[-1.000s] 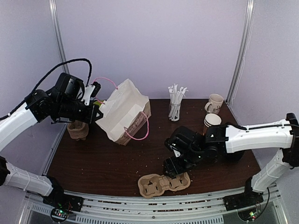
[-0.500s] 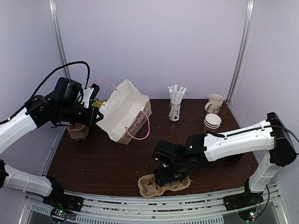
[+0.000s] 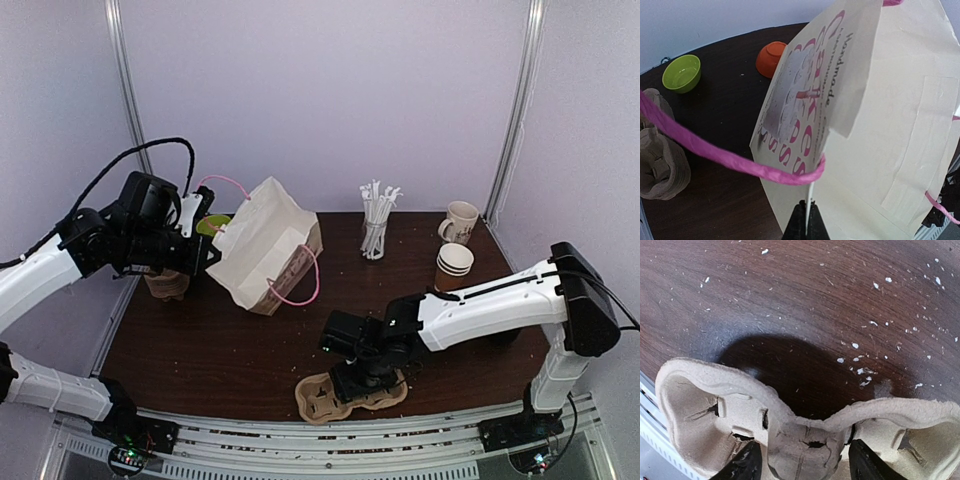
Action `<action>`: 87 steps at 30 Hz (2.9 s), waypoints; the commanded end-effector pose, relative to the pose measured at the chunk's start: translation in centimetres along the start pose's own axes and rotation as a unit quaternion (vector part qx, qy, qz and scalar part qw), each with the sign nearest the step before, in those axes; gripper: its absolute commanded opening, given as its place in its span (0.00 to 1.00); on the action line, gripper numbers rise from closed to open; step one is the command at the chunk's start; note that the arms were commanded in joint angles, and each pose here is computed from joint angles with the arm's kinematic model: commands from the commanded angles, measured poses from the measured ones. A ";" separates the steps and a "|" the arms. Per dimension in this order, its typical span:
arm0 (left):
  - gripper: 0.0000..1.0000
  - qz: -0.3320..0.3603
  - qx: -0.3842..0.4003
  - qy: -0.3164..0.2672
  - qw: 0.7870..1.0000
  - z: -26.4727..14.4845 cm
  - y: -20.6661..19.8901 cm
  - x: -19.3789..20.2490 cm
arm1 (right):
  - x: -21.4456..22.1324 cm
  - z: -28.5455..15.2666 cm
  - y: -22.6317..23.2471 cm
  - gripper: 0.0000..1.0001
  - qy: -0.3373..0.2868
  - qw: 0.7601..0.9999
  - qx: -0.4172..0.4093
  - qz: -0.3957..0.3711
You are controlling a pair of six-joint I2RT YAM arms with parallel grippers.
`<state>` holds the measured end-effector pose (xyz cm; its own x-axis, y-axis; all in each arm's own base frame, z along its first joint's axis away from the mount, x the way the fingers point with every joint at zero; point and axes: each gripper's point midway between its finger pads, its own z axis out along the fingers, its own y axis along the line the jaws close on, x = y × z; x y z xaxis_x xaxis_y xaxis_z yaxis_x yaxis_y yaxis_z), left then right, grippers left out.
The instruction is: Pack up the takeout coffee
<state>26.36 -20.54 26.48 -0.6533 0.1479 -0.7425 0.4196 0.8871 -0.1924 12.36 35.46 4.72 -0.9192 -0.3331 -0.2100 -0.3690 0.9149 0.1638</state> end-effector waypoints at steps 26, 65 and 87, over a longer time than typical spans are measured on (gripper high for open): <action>0.00 0.006 0.012 -0.032 0.999 0.0 -0.4 -0.7 | 0.2 0.8 0.2 0.48 0.011 1.000 0.023 -0.017; 0.00 0.004 0.012 -0.014 1.000 0.8 -0.2 0.6 | 1.8 -0.8 -2.8 0.57 0.029 0.997 0.048 -0.056; 0.00 0.014 0.026 -0.013 0.999 1.4 -0.6 1.2 | 3.2 -0.4 -3.1 0.62 0.143 0.986 0.045 -0.078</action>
<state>26.42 -21.16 24.48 -0.6463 0.1562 -0.7469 0.4443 0.8728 -0.2019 10.50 32.20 4.01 -0.8646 -0.5023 0.0118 -0.5001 0.8626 0.0759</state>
